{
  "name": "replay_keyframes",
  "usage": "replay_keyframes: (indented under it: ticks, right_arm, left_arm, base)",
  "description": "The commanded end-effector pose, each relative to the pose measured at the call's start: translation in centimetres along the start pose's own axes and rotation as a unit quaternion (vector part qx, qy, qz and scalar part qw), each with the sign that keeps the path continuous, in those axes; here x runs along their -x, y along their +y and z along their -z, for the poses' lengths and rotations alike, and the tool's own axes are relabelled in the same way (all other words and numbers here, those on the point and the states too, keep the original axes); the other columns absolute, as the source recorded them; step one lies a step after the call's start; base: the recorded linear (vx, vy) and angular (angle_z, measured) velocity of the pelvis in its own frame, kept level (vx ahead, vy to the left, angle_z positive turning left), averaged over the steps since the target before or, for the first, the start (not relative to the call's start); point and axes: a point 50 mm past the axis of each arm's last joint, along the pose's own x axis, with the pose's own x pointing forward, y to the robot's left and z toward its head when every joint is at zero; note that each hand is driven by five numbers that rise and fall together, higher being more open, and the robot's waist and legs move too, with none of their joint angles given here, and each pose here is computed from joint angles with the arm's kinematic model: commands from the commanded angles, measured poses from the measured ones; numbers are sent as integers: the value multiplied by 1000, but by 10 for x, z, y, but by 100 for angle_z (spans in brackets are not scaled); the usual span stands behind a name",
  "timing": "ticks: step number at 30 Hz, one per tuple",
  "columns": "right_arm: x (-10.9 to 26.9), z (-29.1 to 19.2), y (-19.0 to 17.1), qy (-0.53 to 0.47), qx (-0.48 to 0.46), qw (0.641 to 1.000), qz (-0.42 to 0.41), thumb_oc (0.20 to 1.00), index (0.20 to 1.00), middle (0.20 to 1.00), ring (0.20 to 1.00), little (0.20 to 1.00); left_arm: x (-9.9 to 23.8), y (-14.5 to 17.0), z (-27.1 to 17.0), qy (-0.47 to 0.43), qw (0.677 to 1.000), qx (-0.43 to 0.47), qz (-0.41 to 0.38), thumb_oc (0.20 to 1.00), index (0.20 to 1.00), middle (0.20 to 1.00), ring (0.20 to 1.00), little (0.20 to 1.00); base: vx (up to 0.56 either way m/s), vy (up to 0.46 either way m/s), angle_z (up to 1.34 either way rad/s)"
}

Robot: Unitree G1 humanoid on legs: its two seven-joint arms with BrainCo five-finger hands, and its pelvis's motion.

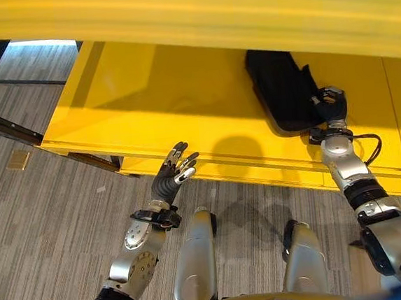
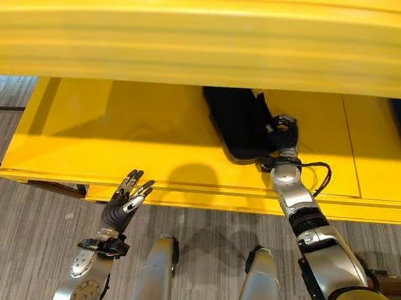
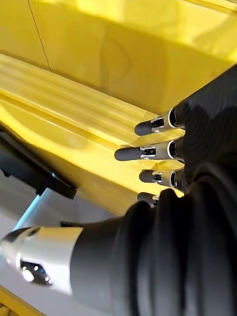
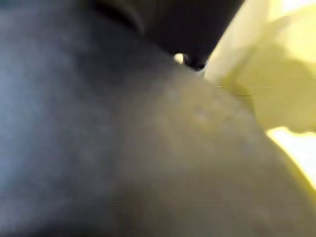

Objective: Move parts from the plastic box to the shelf.

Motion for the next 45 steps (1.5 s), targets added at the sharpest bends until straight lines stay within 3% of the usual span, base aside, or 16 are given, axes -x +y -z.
replay_keyframes:
  ticks: [1,7,19,29,45]
  right_arm:
    - [-17,-32,-10,-53,-48,997,42,200,200,200,200,200]
    - [-45,-54,-33,-44,-63,992,103,200,200,200,200,200]
    - [-71,-79,-48,-17,-42,990,130,200,200,200,200,200]
    - [-61,-58,-37,-11,-13,994,111,200,200,200,200,200]
    - [-59,-44,-61,4,12,990,143,200,200,200,200,200]
  left_arm:
    - [3,-13,-14,-35,999,6,29,1000,1000,1000,1000,1000]
    - [7,-11,-17,-32,999,-2,35,1000,1000,1000,1000,1000]
    - [3,-18,-20,-33,998,-4,53,1000,1000,1000,1000,1000]
    - [-3,-18,-24,-56,998,4,35,1000,1000,1000,1000,1000]
    - [6,-12,-16,-33,999,7,28,1000,1000,1000,1000,1000]
  base:
    - [-63,4,-3]
    - [-35,9,-3]
    - [0,0,0]
    - [-9,2,0]
    - [-30,6,-5]
